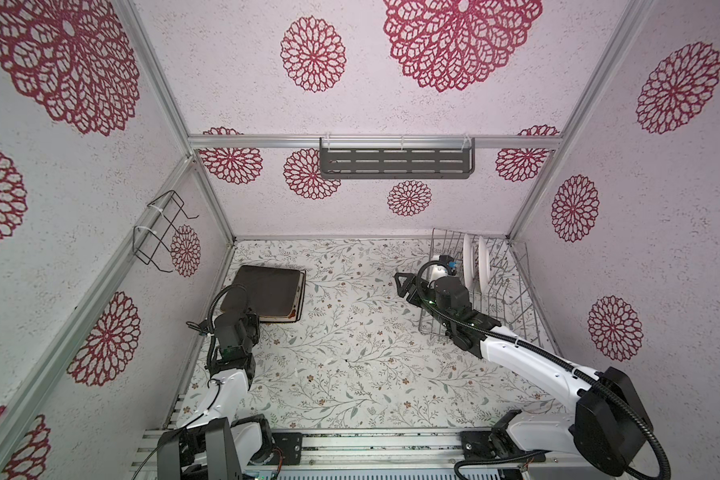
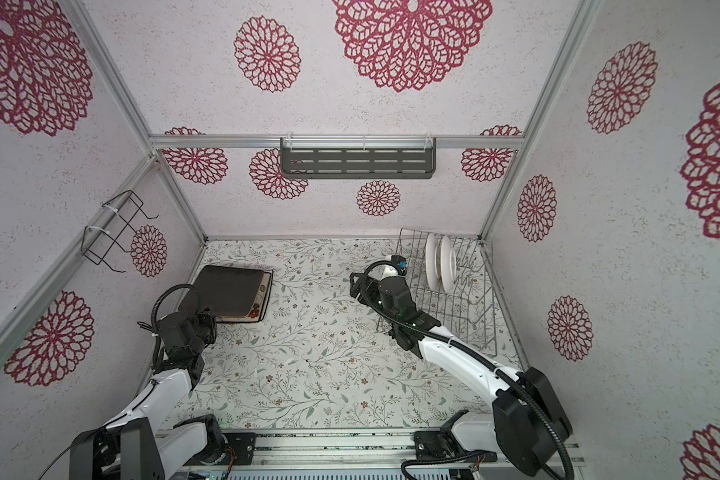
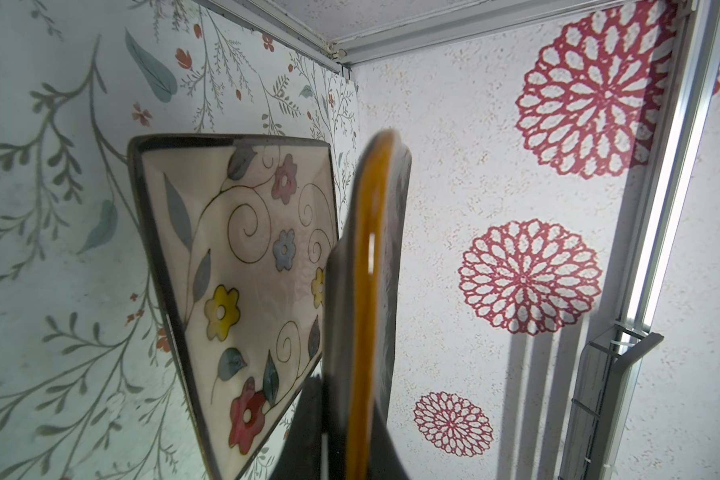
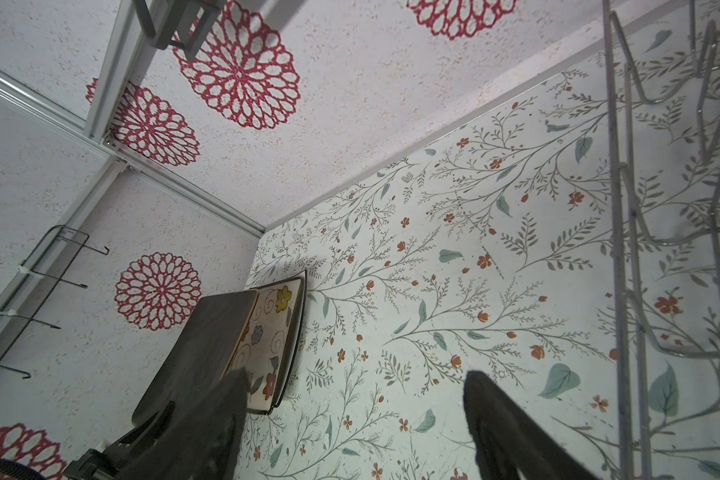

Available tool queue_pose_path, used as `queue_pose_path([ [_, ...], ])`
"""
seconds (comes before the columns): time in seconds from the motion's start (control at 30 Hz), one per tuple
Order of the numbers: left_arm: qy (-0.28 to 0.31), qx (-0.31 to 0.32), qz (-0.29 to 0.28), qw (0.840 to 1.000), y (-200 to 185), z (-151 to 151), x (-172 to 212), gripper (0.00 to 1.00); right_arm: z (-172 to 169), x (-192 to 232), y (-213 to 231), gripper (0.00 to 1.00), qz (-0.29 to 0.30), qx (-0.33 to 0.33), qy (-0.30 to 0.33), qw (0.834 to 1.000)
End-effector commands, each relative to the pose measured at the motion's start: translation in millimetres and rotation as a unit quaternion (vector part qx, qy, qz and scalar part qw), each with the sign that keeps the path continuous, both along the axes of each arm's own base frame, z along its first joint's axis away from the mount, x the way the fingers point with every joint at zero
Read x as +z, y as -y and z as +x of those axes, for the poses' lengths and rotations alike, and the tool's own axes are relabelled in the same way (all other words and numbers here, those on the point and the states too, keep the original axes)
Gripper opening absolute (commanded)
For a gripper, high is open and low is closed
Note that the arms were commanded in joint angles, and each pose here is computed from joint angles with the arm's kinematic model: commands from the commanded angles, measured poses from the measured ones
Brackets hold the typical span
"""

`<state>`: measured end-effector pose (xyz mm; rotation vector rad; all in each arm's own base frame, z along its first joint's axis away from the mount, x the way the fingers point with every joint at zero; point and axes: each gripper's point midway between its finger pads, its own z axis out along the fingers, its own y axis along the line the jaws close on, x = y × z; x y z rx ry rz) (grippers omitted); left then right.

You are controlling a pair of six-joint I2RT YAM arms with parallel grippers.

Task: Unload the plates from the dish rack
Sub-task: 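Lower the dark plate onto the flowered plate with the left gripper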

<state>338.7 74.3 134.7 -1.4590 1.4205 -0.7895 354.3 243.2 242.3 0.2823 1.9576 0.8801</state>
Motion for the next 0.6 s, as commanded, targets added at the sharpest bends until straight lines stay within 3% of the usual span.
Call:
queue_pose_path([
  [0.0,0.106,-0.017,0.023,0.994,0.2,16.4,54.5,0.0,2.4,24.7,-9.0,0.84,0.023,0.008,0.021,0.999],
  [0.57,0.073,-0.009,0.027,0.997,-12.5,10.5,29.3,0.0,1.2,23.6,-18.0,0.84,0.023,0.017,0.013,1.0],
])
